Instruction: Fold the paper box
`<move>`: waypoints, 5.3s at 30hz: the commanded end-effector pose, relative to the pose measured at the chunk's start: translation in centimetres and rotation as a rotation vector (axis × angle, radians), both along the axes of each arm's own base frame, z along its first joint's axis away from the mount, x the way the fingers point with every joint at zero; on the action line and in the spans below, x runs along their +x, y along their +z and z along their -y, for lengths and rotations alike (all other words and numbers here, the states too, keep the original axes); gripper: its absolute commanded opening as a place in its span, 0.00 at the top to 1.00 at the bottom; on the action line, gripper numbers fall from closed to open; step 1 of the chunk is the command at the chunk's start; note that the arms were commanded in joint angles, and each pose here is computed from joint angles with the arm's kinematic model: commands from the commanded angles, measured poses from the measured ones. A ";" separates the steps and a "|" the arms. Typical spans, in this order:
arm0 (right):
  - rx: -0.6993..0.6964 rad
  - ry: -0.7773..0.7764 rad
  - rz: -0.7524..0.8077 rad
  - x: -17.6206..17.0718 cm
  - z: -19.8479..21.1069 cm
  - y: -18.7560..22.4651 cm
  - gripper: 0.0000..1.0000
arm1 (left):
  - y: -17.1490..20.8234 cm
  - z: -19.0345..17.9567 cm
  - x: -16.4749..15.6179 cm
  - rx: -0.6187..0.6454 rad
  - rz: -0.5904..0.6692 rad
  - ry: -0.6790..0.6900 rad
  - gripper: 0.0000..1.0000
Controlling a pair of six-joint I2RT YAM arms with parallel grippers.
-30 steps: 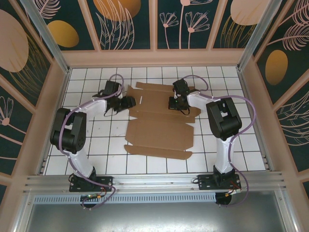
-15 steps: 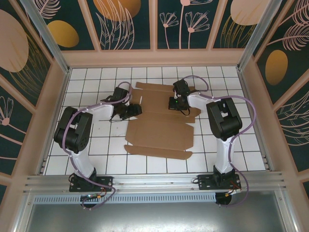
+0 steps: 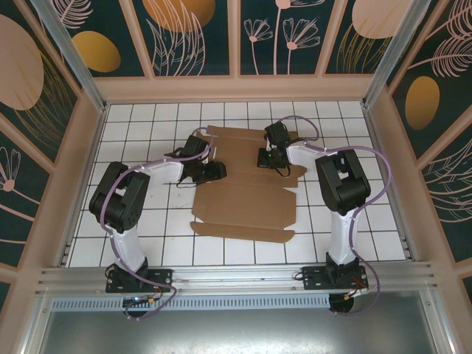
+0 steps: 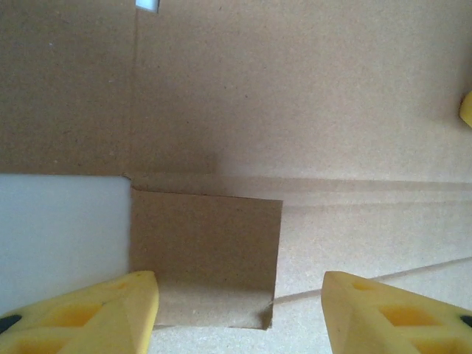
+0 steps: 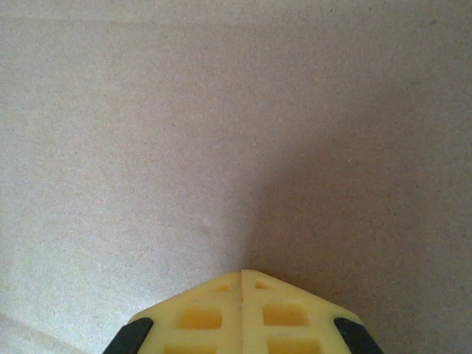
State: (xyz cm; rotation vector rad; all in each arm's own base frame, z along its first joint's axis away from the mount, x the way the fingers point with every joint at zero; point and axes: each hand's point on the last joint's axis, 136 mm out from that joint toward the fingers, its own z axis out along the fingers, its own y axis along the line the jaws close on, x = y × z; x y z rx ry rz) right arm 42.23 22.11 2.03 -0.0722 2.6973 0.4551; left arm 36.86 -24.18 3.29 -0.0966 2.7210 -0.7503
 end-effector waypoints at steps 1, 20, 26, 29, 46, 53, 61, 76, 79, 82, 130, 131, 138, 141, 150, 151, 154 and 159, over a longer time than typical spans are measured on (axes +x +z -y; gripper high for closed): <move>-0.098 0.004 -0.189 -4.5 2.0 -5.1 0.95 | 0.1 1.1 0.3 0.006 0.015 -0.025 0.39; 0.038 -0.013 -0.156 -3.5 1.7 -0.2 0.95 | 5.8 9.4 5.6 -0.177 0.099 -0.034 0.45; 0.119 -0.014 -0.104 -3.1 1.9 3.8 0.95 | 0.5 9.2 7.2 -0.124 0.029 0.054 0.47; 0.140 -0.066 -0.049 -3.3 3.2 6.9 0.92 | -1.2 8.3 7.1 -0.094 0.001 0.110 0.48; 0.015 -0.302 -0.117 -11.9 12.1 1.8 0.40 | -4.2 7.3 6.1 -0.087 -0.050 0.151 0.53; 0.029 -0.299 -0.090 -9.4 12.0 1.0 0.40 | -4.3 7.4 5.8 -0.092 -0.052 0.142 0.53; 0.130 -0.219 -0.034 -7.9 9.4 3.4 0.43 | -4.6 7.3 5.9 -0.089 -0.052 0.135 0.54; 0.143 -0.085 -0.044 -8.1 4.9 3.8 0.46 | -5.2 7.3 5.6 -0.094 -0.063 0.125 0.55; 0.117 -0.087 -0.076 -8.1 5.0 2.0 0.46 | -5.1 7.3 5.6 -0.091 -0.062 0.123 0.55; 0.094 -0.079 -0.101 -7.9 5.0 1.0 0.47 | -5.2 7.2 5.6 -0.086 -0.062 0.121 0.55; 0.169 -0.105 0.038 12.4 6.3 5.9 0.40 | -5.4 6.7 6.0 -0.026 -0.042 0.100 0.56; 0.163 -0.103 0.030 12.4 6.1 5.6 0.40 | -5.5 6.6 5.9 -0.025 -0.046 0.100 0.56; 0.085 -0.098 -0.042 12.4 5.6 1.0 0.40 | -5.6 6.8 5.9 -0.032 -0.049 0.098 0.56; 0.055 -0.109 -0.074 12.4 6.2 -0.4 0.40 | -5.7 6.8 6.0 -0.028 -0.051 0.096 0.56; 0.071 -0.083 0.095 12.4 5.0 8.1 0.41 | -4.3 6.4 6.7 -0.054 -0.042 0.111 0.56; 0.083 -0.078 0.119 12.0 4.6 9.3 0.41 | -4.0 6.3 6.9 -0.061 -0.039 0.117 0.56; 0.105 -0.097 0.147 10.1 3.8 10.9 0.52 | -3.1 6.3 7.3 -0.113 -0.045 0.135 0.55; 0.092 -0.119 0.053 5.5 3.0 6.8 0.82 | -2.4 6.7 7.5 -0.181 -0.061 0.148 0.55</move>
